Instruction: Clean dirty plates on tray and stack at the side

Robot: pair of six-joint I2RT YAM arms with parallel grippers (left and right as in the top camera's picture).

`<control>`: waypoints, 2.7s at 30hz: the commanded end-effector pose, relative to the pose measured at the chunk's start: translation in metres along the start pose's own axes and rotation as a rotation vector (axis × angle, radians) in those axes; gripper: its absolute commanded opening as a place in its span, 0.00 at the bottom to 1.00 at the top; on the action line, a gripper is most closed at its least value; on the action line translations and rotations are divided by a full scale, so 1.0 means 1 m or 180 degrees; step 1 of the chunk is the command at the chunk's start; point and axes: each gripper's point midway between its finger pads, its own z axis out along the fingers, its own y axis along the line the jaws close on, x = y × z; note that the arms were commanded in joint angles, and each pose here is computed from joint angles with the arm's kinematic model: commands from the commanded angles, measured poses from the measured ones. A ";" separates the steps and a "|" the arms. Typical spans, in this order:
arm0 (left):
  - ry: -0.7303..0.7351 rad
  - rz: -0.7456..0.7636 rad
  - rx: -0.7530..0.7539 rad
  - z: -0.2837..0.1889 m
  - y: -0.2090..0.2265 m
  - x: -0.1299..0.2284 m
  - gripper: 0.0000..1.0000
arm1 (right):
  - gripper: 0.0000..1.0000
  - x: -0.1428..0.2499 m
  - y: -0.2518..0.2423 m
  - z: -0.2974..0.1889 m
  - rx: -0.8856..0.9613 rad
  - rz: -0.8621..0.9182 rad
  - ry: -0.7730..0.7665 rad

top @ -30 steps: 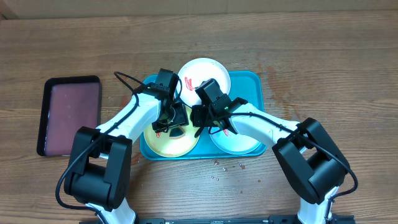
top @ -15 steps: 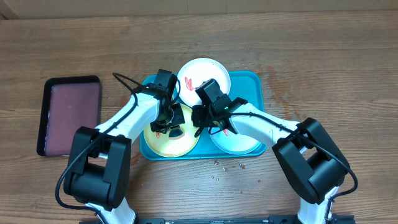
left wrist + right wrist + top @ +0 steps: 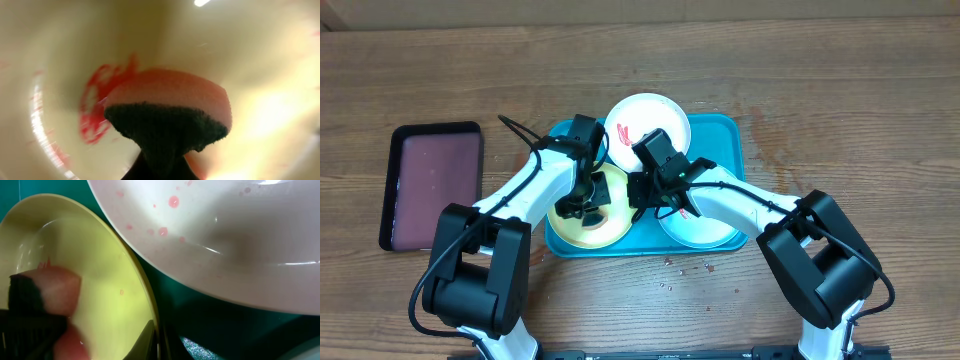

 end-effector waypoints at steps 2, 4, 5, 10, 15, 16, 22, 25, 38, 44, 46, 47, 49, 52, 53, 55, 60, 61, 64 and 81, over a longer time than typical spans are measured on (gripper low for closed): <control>-0.0196 0.0024 -0.0636 -0.005 0.039 -0.009 0.04 | 0.04 -0.009 -0.001 0.001 0.0038 0.0025 -0.0063; -0.0241 0.0032 -0.0759 -0.007 0.046 -0.011 0.04 | 0.04 -0.009 -0.001 0.001 0.0039 0.0026 -0.0061; -0.0270 0.0032 -0.0804 -0.009 0.048 -0.013 0.04 | 0.04 -0.010 0.000 0.001 0.0039 0.0026 -0.0061; -0.0343 0.0064 -0.0782 -0.029 0.043 -0.025 0.04 | 0.04 -0.010 -0.001 -0.001 0.0079 0.0032 -0.0032; -0.0257 0.0618 0.0318 -0.037 -0.025 -0.032 0.04 | 0.04 -0.011 0.002 -0.002 0.0042 -0.0043 -0.0030; -0.0233 0.0754 0.0619 -0.038 -0.042 -0.031 0.04 | 0.04 -0.011 0.002 -0.002 0.0040 -0.0045 -0.0032; -0.0172 0.0815 0.0892 -0.025 -0.062 -0.033 0.04 | 0.04 -0.009 0.006 -0.002 -0.0025 -0.0174 0.0017; -0.0058 0.0794 0.0765 -0.008 -0.055 -0.031 0.04 | 0.04 -0.009 0.007 -0.003 -0.0024 -0.0247 0.0016; 0.0162 0.0616 -0.1079 0.035 0.051 -0.028 0.04 | 0.04 -0.015 0.001 -0.010 0.0183 -0.0445 0.0019; 0.0151 0.0562 -0.1528 0.023 0.077 -0.028 0.04 | 0.04 -0.015 0.001 -0.010 0.0182 -0.0445 0.0017; 0.0166 0.0556 -0.1616 0.017 0.083 -0.029 0.04 | 0.04 -0.015 0.001 -0.010 0.0183 -0.0443 0.0016; 0.0172 0.0521 -0.1655 0.013 0.086 -0.030 0.04 | 0.04 -0.015 0.001 -0.010 0.0183 -0.0434 0.0017; 0.0174 0.0422 -0.1679 0.003 0.086 -0.034 0.04 | 0.04 -0.015 0.001 -0.010 0.0183 -0.0434 0.0017; 0.0165 0.0288 -0.1538 -0.012 0.074 -0.042 0.04 | 0.04 -0.015 0.001 -0.010 0.0182 -0.0434 0.0016; 0.0188 0.0267 -0.1416 -0.014 0.067 -0.042 0.04 | 0.04 -0.015 0.001 -0.010 0.0181 -0.0434 0.0015; 0.0333 0.0235 -0.0804 -0.009 0.033 -0.038 0.04 | 0.04 -0.015 0.001 -0.010 0.0181 -0.0434 0.0015; 0.0589 0.0817 0.0595 0.003 -0.040 -0.022 0.04 | 0.04 -0.015 0.001 -0.010 0.0181 -0.0436 0.0014; 0.0600 0.0890 0.0712 0.005 -0.046 -0.019 0.04 | 0.04 -0.015 0.001 -0.010 0.0181 -0.0436 0.0014; 0.0614 0.0927 0.0679 0.018 -0.045 -0.010 0.04 | 0.04 -0.015 0.001 -0.010 0.0179 -0.0436 0.0011; 0.0026 -0.0265 -0.1314 -0.046 0.080 -0.048 0.04 | 0.04 -0.018 0.003 -0.010 0.0160 -0.0444 -0.0018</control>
